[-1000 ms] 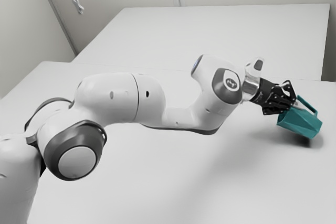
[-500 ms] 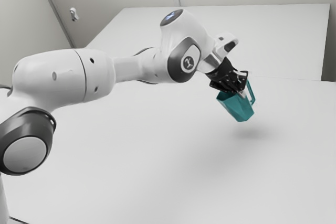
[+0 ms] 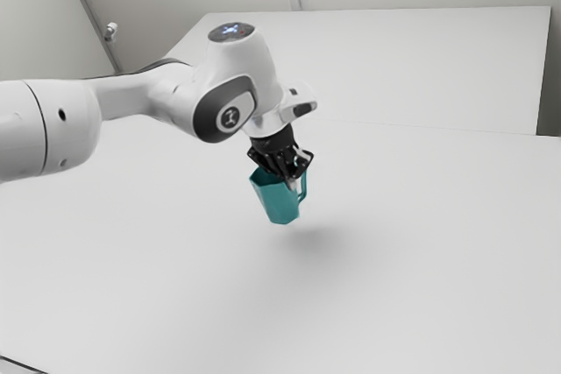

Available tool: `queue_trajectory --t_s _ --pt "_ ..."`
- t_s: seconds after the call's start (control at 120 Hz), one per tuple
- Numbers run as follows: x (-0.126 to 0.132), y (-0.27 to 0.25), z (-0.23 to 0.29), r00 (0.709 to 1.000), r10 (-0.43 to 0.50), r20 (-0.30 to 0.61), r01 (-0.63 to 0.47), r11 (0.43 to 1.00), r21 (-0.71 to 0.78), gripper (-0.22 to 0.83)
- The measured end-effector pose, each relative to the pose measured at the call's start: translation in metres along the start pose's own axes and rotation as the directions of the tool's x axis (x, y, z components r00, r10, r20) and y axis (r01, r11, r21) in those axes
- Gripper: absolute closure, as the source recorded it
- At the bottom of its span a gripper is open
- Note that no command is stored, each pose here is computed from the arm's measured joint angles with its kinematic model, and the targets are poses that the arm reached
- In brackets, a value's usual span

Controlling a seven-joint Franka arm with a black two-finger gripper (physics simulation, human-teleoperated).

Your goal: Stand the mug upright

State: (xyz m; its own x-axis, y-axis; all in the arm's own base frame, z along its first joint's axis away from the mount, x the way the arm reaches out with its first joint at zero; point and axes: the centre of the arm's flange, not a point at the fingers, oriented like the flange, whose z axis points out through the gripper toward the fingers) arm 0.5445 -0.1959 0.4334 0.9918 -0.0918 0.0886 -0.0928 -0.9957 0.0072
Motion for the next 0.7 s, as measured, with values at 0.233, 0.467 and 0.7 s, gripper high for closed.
queue_trajectory --t_s 0.233,0.467,0.7 --pt "-0.030 -0.046 0.003 1.000 -0.014 0.009 0.014 0.999 0.049 0.79" --pt "-0.049 -0.080 0.022 0.999 -0.025 0.022 0.023 0.997 0.067 0.79" --pt "-0.055 -0.091 0.044 1.000 -0.013 0.028 0.011 0.998 0.068 0.79"
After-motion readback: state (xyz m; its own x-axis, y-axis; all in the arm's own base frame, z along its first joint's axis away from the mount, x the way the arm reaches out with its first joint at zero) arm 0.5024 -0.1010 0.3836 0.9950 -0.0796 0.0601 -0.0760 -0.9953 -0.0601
